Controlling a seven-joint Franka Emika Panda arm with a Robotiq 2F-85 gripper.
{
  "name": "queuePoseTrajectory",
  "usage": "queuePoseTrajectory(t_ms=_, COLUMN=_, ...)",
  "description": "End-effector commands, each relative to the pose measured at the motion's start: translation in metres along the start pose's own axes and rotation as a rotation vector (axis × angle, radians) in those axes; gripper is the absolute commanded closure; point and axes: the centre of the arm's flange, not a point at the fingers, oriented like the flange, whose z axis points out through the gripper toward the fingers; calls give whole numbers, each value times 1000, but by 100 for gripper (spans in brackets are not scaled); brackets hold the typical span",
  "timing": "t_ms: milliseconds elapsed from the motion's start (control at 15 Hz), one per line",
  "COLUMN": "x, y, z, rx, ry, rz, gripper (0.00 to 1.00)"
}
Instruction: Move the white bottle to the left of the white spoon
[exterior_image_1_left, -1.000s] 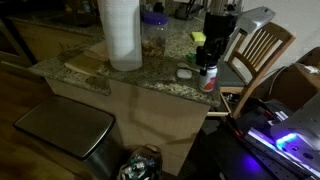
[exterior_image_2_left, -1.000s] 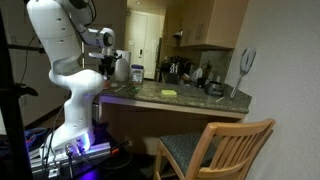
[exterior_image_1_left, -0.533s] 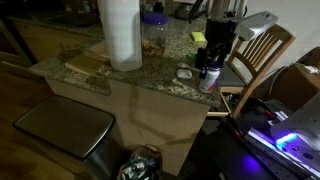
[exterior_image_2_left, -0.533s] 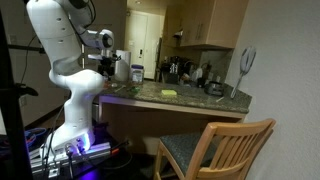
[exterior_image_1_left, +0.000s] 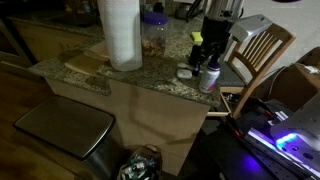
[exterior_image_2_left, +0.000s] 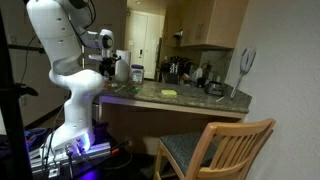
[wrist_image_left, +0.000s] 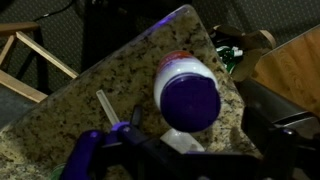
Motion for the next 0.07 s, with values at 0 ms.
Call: queuePoseTrajectory(t_ms=0, x=-7, y=5, z=6, rx=-18, ry=-1, rz=75, gripper=0)
